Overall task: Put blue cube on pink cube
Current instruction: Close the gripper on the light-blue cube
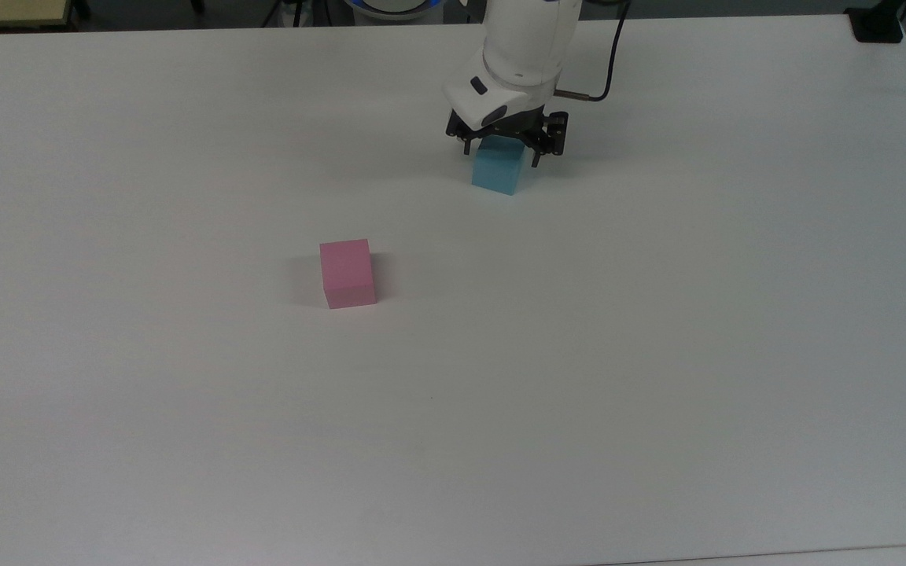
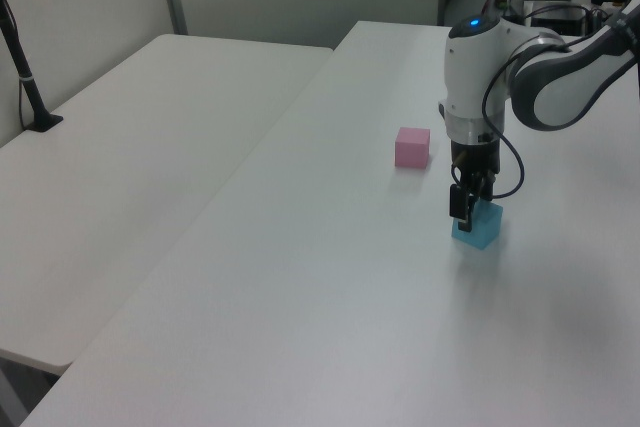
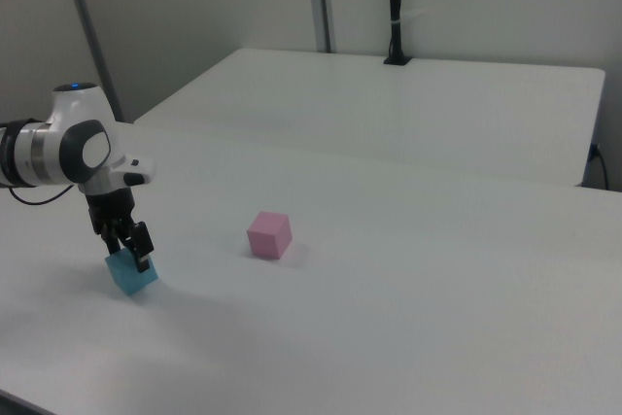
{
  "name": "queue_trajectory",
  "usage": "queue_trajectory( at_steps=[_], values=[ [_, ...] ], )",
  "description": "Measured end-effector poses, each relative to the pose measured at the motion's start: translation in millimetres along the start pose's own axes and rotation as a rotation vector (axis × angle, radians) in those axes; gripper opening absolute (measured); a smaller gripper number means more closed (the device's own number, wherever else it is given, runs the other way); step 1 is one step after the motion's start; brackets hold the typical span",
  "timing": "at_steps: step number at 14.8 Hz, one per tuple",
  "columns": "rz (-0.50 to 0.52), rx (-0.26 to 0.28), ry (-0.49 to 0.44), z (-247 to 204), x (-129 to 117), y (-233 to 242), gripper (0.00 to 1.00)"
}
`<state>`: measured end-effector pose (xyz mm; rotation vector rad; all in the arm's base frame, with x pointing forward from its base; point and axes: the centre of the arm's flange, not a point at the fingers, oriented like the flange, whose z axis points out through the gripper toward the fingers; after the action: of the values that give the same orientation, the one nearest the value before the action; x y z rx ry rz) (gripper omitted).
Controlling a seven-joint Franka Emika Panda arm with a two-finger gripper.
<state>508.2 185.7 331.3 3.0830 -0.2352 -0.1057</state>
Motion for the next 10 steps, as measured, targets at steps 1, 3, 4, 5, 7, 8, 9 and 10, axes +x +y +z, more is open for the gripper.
queue_trajectory(
  at_steps=[1,3,4,5,7,8,9,10],
  values=[
    [0.001,0.001,-0.001,4.1,0.2,-1.2,1.0],
    [-0.003,0.002,0.001,10.8,1.9,-2.6,0.81],
    [-0.007,-0.002,0.003,11.8,2.3,-2.5,0.69],
    [-0.011,-0.004,0.008,10.7,2.4,-2.7,0.59],
    [-0.017,-0.008,0.012,10.6,2.6,-2.6,0.58],
    [-0.017,-0.008,0.012,10.6,2.6,-2.6,0.58],
    [-0.017,-0.008,0.012,10.6,2.7,-2.5,0.58],
    [-0.018,-0.008,0.012,10.4,2.8,-2.5,0.58]
  ],
)
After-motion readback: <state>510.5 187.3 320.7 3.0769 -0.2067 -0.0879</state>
